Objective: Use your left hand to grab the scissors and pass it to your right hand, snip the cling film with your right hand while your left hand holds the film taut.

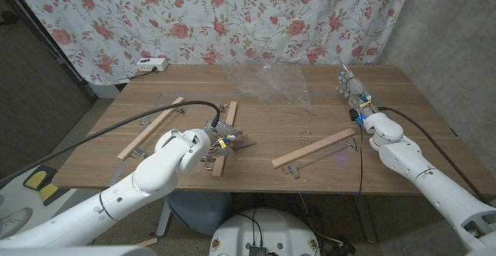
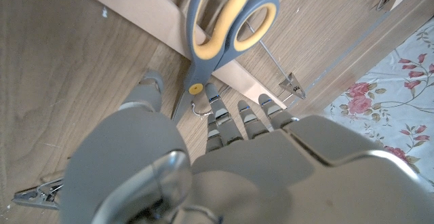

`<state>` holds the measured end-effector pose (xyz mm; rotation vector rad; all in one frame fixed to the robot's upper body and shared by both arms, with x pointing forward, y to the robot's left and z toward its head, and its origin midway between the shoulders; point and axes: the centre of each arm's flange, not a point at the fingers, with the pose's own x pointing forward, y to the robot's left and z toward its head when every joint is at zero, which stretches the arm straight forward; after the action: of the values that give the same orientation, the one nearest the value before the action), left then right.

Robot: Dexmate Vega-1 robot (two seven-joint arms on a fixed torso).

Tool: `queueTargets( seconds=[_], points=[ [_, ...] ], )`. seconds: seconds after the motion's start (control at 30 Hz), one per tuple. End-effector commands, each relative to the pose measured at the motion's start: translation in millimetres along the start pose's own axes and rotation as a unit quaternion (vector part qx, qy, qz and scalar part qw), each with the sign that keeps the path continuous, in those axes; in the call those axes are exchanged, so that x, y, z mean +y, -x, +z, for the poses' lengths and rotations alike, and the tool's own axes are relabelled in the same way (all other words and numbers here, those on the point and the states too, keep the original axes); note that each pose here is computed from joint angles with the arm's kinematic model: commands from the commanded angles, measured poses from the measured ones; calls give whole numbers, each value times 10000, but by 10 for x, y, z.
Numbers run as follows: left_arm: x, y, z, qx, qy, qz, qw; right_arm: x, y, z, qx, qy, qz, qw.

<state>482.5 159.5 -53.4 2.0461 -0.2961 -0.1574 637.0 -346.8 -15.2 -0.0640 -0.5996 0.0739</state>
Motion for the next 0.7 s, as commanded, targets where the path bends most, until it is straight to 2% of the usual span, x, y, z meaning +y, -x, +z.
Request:
queueTargets(
  seconds=[0.03, 0.7],
  points=[
    [-26, -19, 16, -50, 66, -36, 10000, 18, 18, -8, -33, -8, -44, 10000],
    [-51, -35, 44, 13, 32, -32, 10000, 30, 5, -19, -19, -11, -45, 10000]
  ],
)
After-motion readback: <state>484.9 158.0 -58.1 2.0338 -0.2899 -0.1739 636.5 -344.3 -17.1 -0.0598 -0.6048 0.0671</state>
